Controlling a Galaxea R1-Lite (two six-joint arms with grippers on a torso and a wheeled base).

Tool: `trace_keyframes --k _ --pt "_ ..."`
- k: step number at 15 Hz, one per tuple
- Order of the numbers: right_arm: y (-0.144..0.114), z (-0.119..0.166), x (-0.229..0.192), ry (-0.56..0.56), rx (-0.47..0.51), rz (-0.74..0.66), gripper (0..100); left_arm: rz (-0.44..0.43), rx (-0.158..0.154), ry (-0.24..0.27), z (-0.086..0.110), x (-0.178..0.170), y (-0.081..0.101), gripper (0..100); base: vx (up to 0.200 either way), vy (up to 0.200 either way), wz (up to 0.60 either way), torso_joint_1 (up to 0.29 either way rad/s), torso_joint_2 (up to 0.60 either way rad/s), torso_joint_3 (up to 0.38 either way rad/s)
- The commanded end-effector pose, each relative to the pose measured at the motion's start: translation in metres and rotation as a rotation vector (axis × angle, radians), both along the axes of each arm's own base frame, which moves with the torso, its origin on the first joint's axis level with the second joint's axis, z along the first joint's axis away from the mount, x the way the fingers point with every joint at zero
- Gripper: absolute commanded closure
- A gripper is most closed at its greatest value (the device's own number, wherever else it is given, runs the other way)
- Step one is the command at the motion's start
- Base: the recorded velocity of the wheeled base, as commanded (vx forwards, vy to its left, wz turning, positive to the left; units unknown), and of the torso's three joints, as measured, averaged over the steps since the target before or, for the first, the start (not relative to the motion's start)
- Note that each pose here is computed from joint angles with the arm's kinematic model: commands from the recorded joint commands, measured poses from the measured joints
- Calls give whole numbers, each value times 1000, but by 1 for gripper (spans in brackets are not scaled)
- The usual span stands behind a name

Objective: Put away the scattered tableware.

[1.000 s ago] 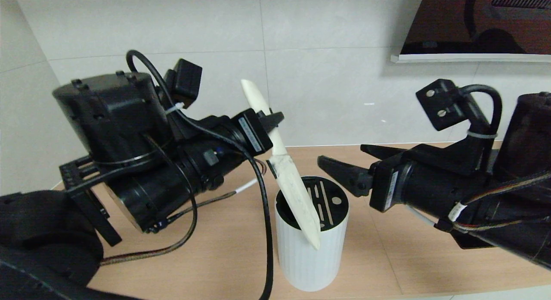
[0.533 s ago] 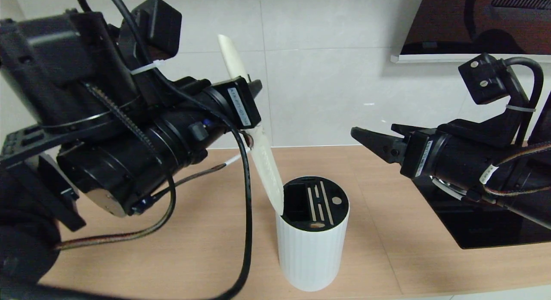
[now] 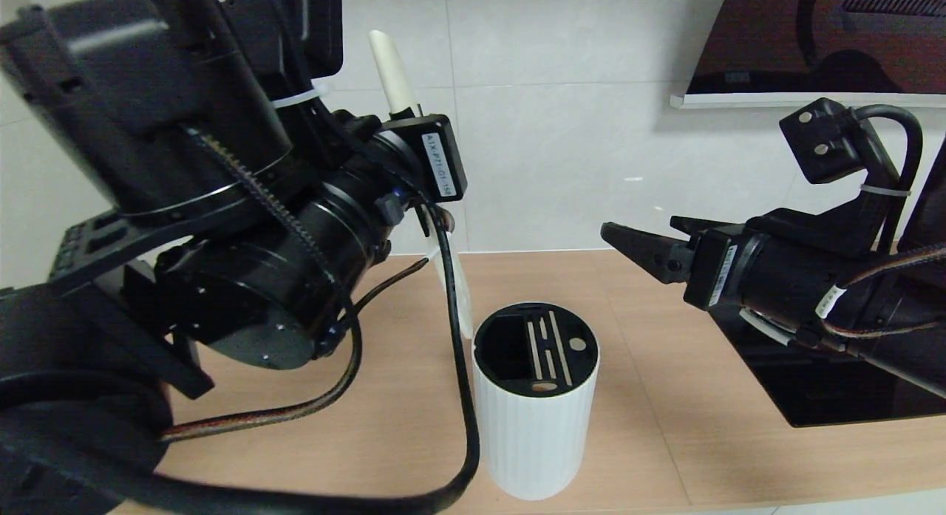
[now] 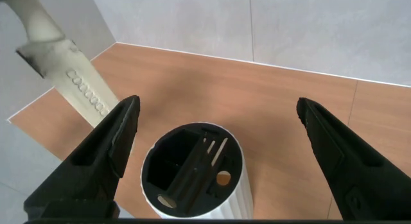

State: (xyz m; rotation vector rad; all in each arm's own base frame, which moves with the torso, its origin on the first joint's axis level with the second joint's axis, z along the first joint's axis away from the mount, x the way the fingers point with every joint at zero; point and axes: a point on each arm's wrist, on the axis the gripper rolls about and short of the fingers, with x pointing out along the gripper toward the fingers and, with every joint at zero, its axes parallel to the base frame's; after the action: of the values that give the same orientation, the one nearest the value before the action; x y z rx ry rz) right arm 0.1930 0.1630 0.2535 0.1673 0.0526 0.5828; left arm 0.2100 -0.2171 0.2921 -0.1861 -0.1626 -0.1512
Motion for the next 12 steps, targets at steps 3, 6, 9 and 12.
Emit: trace_keyframes --k 3,6,9,12 --pt "-1 -3 0 9 -8 -9 0 76 -24 -23 -15 8 -31 100 0 0 0 0 0 0" --pt "-3 -6 -2 15 -13 -12 0 90 -25 -52 -23 8 -44 100 0 0 0 0 0 0" --pt "-5 -7 2 19 -16 -28 0 69 -6 -34 -30 0 -51 100 0 0 0 0 0 0" --pt "-5 -7 3 19 -16 -29 0 63 10 -20 -38 2 -56 100 0 0 0 0 0 0"
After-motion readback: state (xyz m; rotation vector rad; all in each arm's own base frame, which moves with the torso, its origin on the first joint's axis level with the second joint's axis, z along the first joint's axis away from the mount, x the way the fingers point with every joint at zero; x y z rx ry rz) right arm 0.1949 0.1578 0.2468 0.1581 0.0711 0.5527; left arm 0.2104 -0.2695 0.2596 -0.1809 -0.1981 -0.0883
